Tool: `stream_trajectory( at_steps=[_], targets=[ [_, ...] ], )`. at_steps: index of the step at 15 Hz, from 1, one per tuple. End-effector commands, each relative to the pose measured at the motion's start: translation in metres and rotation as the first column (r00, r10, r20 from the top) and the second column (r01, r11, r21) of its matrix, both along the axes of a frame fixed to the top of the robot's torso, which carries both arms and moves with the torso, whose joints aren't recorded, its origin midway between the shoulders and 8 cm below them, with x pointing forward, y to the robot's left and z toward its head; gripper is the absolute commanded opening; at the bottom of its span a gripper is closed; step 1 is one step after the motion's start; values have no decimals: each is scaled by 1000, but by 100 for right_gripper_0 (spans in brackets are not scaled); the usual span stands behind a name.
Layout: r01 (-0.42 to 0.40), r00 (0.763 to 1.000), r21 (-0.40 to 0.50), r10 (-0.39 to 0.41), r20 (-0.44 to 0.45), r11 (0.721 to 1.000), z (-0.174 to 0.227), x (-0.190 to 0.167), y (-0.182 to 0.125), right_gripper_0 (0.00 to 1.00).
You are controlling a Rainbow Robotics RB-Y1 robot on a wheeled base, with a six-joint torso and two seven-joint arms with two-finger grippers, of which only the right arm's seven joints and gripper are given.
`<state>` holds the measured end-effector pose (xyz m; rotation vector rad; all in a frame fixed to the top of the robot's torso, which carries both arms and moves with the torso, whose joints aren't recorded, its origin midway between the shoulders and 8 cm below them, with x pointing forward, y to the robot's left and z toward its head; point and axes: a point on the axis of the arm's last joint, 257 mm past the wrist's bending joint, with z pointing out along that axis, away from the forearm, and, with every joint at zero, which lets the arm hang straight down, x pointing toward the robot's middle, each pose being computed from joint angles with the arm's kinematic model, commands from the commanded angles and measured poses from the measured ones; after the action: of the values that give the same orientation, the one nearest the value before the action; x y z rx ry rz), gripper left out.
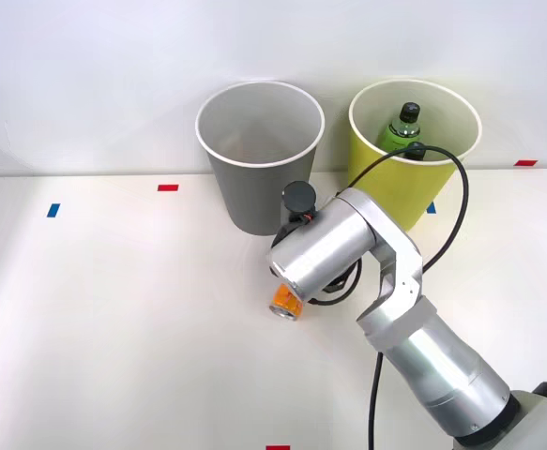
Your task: Put cans in the gray bin, plastic bottles in the light green bin
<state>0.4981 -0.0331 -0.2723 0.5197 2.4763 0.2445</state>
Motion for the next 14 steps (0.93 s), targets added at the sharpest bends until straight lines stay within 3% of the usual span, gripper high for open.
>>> stream_trajectory(
  at_steps=[1, 3, 7, 11, 12, 14],
  targets=[
    [-142, 979, -70, 150, 139, 987, 44, -4, -5, 0],
    [-244, 927, -113, 266, 265, 963, 85, -13, -1, 0],
    [-341, 811, -142, 367, 456, 929, 143, -35, -4, 0],
    [-400, 651, -167, 408, 641, 901, 196, -63, -12, 0],
    [-414, 595, -161, 400, 697, 896, 213, -63, -8, 0],
    [-424, 507, -140, 363, 782, 895, 247, -61, -5, 0]
  ],
)
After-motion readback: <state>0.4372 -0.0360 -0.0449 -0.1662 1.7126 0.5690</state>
